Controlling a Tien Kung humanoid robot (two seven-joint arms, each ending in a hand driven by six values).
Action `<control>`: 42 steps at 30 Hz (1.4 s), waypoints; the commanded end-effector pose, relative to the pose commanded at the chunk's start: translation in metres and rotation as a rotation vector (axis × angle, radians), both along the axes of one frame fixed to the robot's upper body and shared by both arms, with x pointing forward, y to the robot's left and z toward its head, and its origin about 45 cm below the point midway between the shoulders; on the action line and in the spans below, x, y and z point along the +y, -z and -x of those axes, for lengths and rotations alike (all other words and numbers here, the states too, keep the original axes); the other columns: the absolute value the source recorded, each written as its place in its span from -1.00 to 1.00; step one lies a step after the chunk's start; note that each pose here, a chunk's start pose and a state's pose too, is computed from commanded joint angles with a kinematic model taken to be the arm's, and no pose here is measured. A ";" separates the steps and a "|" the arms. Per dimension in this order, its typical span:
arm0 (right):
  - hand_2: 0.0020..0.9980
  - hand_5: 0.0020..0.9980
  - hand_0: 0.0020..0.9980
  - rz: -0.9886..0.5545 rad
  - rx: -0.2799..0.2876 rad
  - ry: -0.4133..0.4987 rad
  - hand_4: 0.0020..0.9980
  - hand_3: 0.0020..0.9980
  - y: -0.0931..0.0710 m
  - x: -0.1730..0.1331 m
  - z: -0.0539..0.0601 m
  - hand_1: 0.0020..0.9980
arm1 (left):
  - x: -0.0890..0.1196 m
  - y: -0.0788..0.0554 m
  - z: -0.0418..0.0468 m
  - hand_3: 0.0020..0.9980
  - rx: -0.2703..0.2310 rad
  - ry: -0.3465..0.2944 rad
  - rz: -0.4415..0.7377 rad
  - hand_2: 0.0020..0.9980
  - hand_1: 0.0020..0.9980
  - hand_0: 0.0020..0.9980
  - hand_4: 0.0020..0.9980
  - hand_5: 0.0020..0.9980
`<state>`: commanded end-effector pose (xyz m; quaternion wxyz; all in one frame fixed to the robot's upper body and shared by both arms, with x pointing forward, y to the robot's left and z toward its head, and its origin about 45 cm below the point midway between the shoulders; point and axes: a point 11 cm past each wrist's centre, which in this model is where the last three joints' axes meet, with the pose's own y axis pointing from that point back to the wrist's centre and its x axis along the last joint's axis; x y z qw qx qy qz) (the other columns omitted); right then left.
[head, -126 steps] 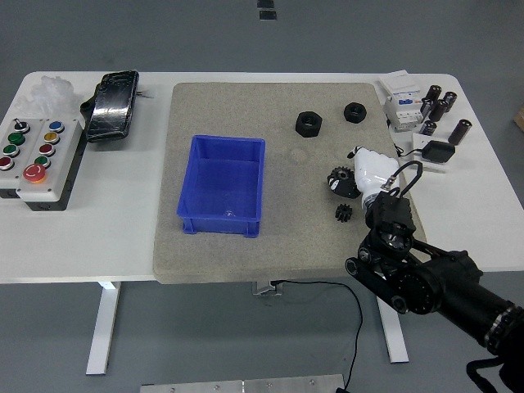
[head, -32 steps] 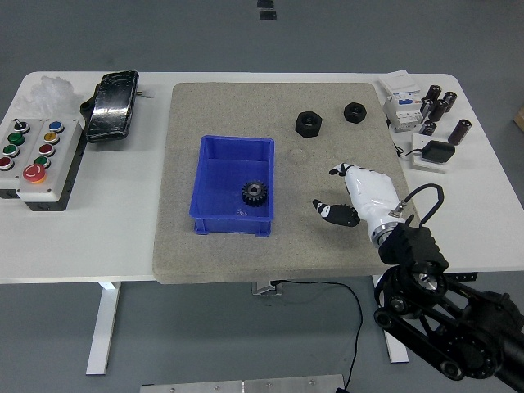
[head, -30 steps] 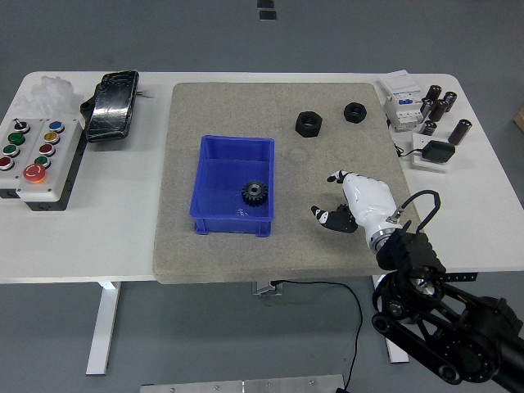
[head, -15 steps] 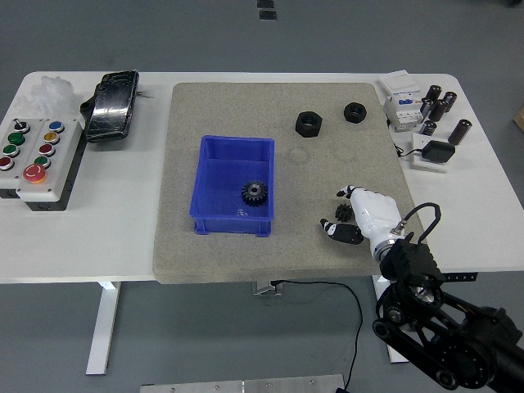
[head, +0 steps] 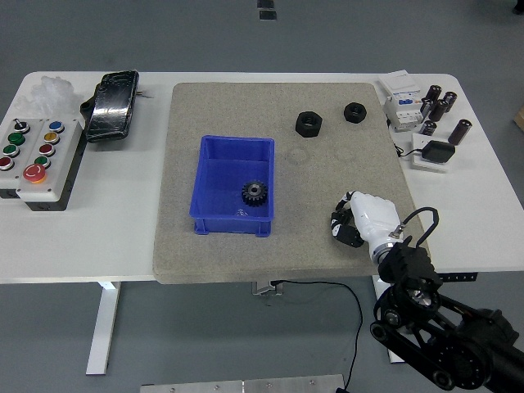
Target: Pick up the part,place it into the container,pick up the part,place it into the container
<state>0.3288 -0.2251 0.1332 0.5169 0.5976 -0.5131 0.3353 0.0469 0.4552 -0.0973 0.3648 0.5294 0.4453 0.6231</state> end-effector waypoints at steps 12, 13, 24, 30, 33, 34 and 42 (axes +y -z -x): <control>-0.38 -0.97 -0.18 0.024 -0.098 -0.118 -0.70 -0.09 -0.026 0.037 -0.020 0.05 | 0.000 0.000 -0.0006 0.25 0.000 -0.003 0.001 0.08 0.04 0.23 0.16 -0.15; -0.39 -1.00 -0.17 0.023 -0.113 -0.138 -0.74 -0.11 -0.031 0.045 -0.022 0.04 | 0.000 0.000 -0.0008 0.25 0.000 -0.002 0.001 0.08 0.04 0.23 0.17 -0.15; -0.39 -0.99 -0.14 0.072 -0.275 -0.362 -0.75 -0.11 -0.072 0.142 -0.045 0.02 | -0.001 0.000 -0.0046 0.25 0.000 0.000 0.003 0.08 0.04 0.23 0.17 -0.14; -0.09 -1.00 -0.09 0.080 -0.282 -0.408 -0.25 0.03 -0.073 0.164 -0.045 0.10 | 0.000 -0.001 -0.0026 0.26 0.009 -0.008 -0.001 0.09 0.04 0.23 0.19 -0.12; 0.28 -0.55 -0.11 0.092 -0.245 -0.404 -0.14 0.33 -0.065 0.164 -0.046 0.27 | 0.001 -0.001 -0.0047 0.26 0.004 -0.005 -0.001 0.09 0.04 0.23 0.19 -0.11; 0.28 -0.55 -0.11 0.094 -0.235 -0.400 -0.14 0.33 -0.063 0.163 -0.046 0.27 | 0.001 -0.001 -0.0054 0.26 0.002 -0.004 -0.001 0.09 0.04 0.23 0.19 -0.11; 0.46 -0.27 -0.04 0.084 -0.228 -0.382 0.38 0.44 -0.062 0.159 -0.047 0.35 | 0.000 -0.001 -0.0049 0.26 0.004 -0.003 0.001 0.09 0.04 0.23 0.19 -0.10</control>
